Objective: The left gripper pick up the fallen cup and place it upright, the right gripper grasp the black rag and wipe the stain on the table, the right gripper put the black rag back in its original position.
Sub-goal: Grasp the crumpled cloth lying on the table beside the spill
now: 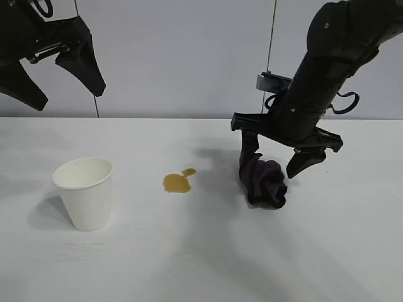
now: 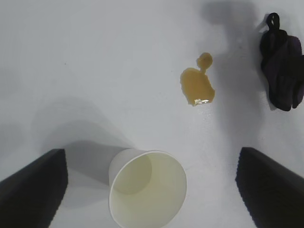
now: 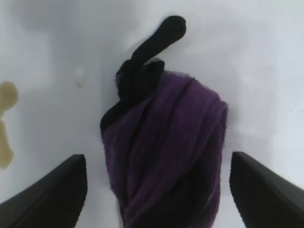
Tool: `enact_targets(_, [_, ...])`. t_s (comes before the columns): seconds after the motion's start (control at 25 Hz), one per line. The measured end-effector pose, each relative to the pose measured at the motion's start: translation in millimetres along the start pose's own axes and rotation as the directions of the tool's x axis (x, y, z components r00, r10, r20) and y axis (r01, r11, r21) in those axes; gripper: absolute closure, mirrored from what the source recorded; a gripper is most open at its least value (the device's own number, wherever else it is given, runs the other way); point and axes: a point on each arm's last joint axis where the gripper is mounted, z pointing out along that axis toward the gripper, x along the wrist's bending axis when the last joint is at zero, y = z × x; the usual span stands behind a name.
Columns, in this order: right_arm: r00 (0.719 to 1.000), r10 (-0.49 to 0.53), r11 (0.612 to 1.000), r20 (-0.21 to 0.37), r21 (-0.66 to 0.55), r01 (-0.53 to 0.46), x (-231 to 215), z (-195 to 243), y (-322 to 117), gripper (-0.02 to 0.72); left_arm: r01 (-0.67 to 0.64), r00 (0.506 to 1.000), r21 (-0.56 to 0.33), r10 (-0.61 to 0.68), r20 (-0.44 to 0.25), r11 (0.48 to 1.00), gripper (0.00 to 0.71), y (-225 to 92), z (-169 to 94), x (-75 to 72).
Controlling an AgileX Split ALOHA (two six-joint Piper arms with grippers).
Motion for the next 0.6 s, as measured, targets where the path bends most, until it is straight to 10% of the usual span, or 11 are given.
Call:
enact_targets(0.32, [0.999,0.043,0.999,0.009,0.02,-0.043,-1.0,9.9,1.3,0.568,0.0,1.0,-0.003,0.0,-0.001,1.0,0.017,0.2,0.0,0.1])
enact_targets(0.6, [0.999,0.023,0.999,-0.037,-0.025,-0.024,16.2,-29.2,23.8,0.598,0.0,1.0,-0.003,0.0,-0.001,1.0,0.017,0.2,0.0,0.1])
